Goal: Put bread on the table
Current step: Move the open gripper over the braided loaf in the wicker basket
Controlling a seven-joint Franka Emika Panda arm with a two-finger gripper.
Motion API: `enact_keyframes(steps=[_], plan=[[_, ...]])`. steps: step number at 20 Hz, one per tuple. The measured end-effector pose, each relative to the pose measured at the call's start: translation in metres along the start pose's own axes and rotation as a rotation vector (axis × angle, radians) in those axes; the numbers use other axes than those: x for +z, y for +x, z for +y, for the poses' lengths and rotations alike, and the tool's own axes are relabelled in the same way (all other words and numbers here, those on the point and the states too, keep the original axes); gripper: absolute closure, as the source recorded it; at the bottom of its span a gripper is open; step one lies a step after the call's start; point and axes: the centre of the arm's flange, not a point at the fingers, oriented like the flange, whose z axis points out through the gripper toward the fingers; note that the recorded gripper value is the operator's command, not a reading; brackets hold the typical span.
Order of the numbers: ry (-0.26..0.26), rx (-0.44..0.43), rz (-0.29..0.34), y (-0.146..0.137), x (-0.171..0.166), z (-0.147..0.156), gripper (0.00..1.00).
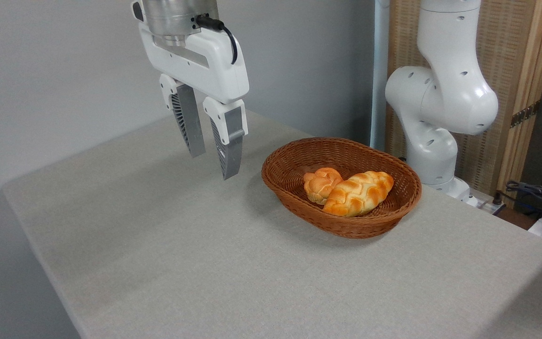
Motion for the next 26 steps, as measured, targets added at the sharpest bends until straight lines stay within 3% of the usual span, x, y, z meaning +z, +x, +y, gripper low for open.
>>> enact_keyframes(steps=[17, 21, 26], plan=[[-0.006, -0.002, -0.006, -0.004, 0.002, 0.002, 0.00], [-0.038, -0.005, -0.037, -0.031, 0.015, 0.024, 0.00], [-0.089, 0.049, -0.076, -0.088, 0.041, 0.070, 0.00]])
